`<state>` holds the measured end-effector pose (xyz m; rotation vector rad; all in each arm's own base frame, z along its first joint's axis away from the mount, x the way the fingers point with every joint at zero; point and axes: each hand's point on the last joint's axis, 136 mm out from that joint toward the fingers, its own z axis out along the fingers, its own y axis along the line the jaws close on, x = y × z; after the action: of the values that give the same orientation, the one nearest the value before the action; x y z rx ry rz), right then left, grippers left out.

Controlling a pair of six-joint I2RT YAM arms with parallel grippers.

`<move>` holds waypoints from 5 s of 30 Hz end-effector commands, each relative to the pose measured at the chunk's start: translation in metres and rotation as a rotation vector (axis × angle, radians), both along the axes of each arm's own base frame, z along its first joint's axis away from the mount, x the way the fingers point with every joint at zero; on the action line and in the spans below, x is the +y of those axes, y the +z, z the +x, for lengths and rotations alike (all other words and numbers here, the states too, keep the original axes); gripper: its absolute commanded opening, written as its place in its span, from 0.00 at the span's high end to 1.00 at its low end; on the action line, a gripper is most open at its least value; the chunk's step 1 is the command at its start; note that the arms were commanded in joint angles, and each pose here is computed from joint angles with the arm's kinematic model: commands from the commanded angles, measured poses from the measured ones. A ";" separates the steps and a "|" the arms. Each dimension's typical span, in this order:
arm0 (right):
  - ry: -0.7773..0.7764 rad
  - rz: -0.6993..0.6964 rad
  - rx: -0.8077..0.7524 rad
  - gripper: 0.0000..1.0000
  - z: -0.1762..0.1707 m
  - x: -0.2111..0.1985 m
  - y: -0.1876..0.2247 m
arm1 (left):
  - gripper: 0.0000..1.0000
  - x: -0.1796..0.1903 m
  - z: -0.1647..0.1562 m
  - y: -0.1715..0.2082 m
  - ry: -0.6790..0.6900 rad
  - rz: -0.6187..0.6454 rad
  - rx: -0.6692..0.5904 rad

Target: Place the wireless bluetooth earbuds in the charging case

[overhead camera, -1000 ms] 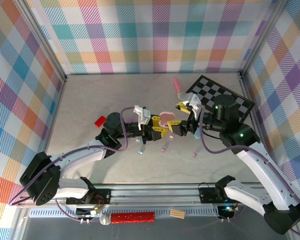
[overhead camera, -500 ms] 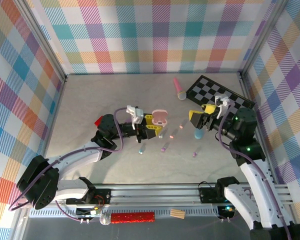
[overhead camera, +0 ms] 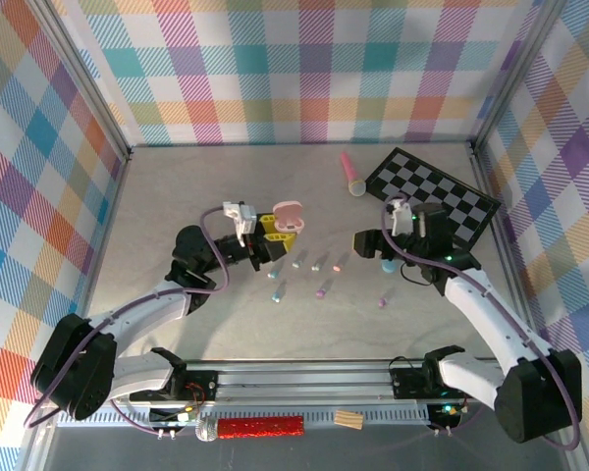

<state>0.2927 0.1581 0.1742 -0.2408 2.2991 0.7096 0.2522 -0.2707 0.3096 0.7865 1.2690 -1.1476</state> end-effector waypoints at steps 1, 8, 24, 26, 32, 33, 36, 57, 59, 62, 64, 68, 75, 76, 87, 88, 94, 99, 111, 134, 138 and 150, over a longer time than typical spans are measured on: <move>0.007 -0.193 -0.005 0.14 0.000 -0.002 -0.019 | 0.63 0.013 -0.001 0.015 0.010 -0.042 -0.055; 0.085 -0.553 0.000 0.13 -0.003 0.008 -0.055 | 0.63 0.039 0.013 0.025 0.070 -0.077 -0.064; 0.352 -1.051 0.057 0.52 0.006 0.049 -0.120 | 0.63 0.077 0.017 0.037 0.170 -0.078 -0.090; 0.365 -1.068 0.061 0.53 0.007 0.052 -0.124 | 0.63 0.077 0.016 0.037 0.169 -0.077 -0.093; 0.401 -1.099 0.074 0.56 0.011 0.058 -0.137 | 0.63 0.077 0.018 0.034 0.168 -0.073 -0.084; 0.410 -1.105 0.076 0.57 0.011 0.059 -0.139 | 0.63 0.076 0.018 0.033 0.164 -0.069 -0.081; 0.421 -1.118 0.081 0.59 0.013 0.061 -0.142 | 0.63 0.075 0.020 0.032 0.157 -0.067 -0.080; 0.391 -1.159 0.093 0.79 0.022 0.056 -0.151 | 0.63 0.074 0.019 0.032 0.145 -0.061 -0.083; 0.384 -1.154 0.096 0.80 0.022 0.055 -0.151 | 0.62 0.074 0.018 0.032 0.144 -0.059 -0.086; 0.368 -1.084 0.117 0.80 0.021 0.057 -0.146 | 0.62 0.074 0.017 0.031 0.148 -0.054 -0.098; 0.343 -0.995 0.146 0.80 0.018 0.059 -0.140 | 0.62 0.075 0.018 0.028 0.157 -0.050 -0.102; 0.267 -0.765 0.218 0.80 0.013 0.062 -0.119 | 0.62 0.075 0.018 0.025 0.164 -0.041 -0.101; 0.173 -0.443 0.354 0.80 0.009 0.050 -0.093 | 0.62 0.066 0.018 0.016 0.154 0.007 -0.100; 0.156 -0.398 0.372 0.80 0.009 0.047 -0.090 | 0.62 0.064 0.018 0.015 0.152 0.016 -0.099; 0.100 0.021 0.479 0.80 0.000 0.032 -0.056 | 0.62 0.027 0.008 0.009 0.059 0.056 -0.118; 0.101 0.042 0.477 0.80 -0.001 0.032 -0.052 | 0.62 0.024 0.007 0.008 0.051 0.058 -0.117; 0.135 0.145 0.461 0.80 -0.012 0.037 -0.027 | 0.62 0.011 0.006 0.005 0.014 0.049 -0.113; 0.154 0.163 0.408 0.79 -0.019 0.037 -0.004 | 0.63 0.001 0.006 0.002 0.013 0.056 -0.123; 0.360 0.300 0.186 0.80 -0.051 0.066 0.106 | 0.63 -0.024 -0.003 -0.012 -0.051 0.128 -0.147; 0.549 0.302 0.035 0.81 -0.058 0.122 0.158 | 0.63 -0.040 -0.016 -0.007 -0.147 0.135 -0.165; 0.553 0.301 0.036 0.81 -0.057 0.125 0.157 | 0.63 -0.041 -0.015 -0.008 -0.150 0.139 -0.164; 0.532 0.252 0.068 0.80 -0.052 0.124 0.136 | 0.63 -0.039 -0.015 0.000 -0.133 0.123 -0.177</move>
<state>0.2406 0.2816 0.3075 -0.7046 2.2115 1.2981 0.2433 -0.3074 0.2866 1.0340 1.2532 -1.0958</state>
